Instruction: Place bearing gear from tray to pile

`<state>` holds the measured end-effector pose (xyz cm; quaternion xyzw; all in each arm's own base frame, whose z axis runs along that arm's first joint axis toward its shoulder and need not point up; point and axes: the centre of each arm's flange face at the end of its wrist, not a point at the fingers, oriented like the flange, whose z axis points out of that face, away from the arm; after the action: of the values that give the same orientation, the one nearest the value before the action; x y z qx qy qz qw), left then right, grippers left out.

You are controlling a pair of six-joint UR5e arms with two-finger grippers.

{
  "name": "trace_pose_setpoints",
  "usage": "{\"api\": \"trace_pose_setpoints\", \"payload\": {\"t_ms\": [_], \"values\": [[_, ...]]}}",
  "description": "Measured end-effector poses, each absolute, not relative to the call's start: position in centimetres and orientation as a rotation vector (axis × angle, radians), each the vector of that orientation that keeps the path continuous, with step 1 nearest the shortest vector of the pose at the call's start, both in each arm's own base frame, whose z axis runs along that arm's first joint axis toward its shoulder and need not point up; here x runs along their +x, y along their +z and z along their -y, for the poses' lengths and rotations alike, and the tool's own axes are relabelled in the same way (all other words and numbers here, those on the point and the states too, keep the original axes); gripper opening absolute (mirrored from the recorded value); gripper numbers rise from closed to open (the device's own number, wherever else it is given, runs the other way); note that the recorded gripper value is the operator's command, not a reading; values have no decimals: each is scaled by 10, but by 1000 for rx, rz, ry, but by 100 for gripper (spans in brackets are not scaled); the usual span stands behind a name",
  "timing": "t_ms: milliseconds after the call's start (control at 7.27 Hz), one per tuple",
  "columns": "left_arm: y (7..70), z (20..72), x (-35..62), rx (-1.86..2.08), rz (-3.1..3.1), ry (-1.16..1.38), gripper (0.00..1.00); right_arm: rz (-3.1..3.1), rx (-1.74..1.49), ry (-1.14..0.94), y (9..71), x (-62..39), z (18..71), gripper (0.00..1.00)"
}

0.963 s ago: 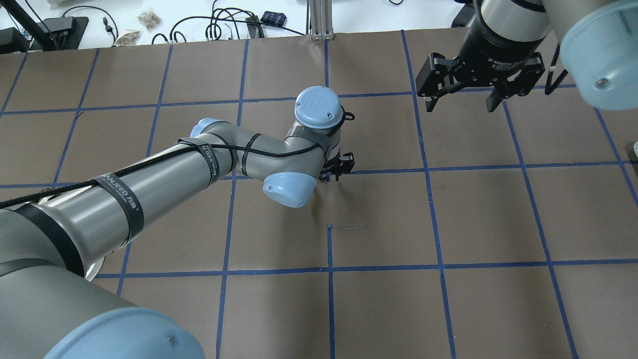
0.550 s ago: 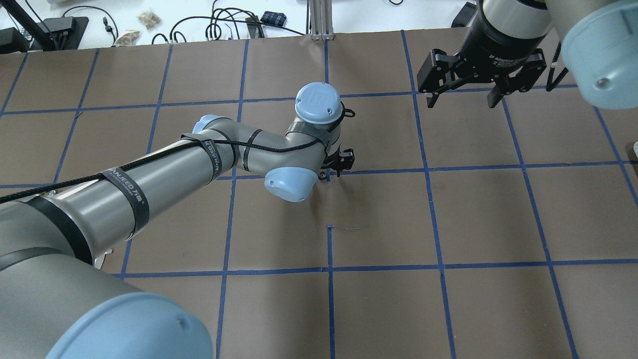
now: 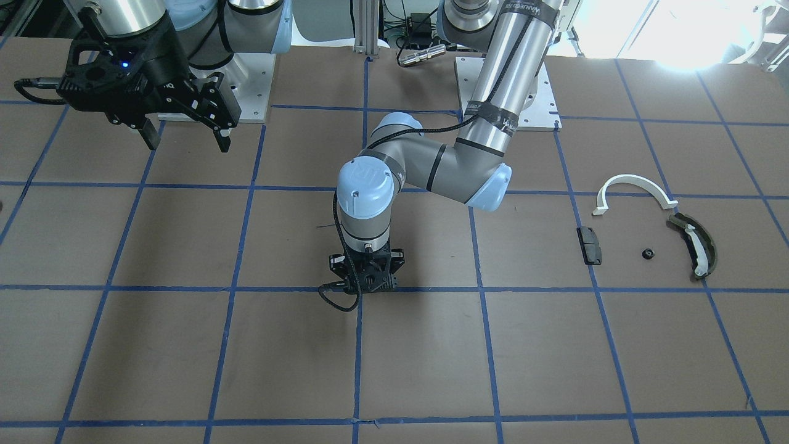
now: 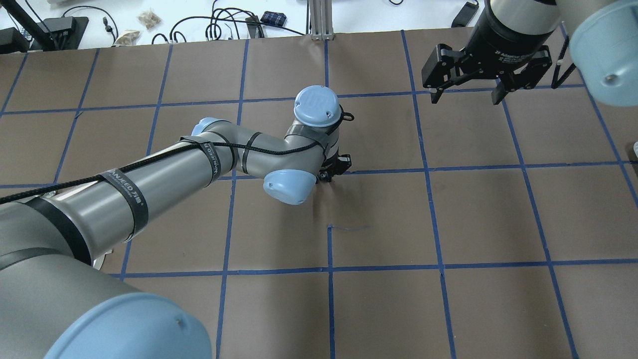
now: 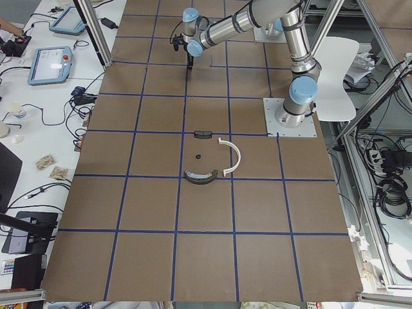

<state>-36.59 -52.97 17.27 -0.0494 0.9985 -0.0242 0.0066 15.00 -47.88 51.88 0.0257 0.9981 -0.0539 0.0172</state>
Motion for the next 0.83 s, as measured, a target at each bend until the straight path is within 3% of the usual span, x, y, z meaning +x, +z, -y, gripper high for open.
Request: {"api": "trace_pose_setpoints", "payload": {"t_ms": [413, 825], "values": [[176, 535, -364, -151, -3127, -88, 10, -3106, 69, -155, 533, 150, 485, 100], [194, 551, -337, -138, -3132, -112, 8, -3106, 65, -124, 531, 151, 487, 100]]}}
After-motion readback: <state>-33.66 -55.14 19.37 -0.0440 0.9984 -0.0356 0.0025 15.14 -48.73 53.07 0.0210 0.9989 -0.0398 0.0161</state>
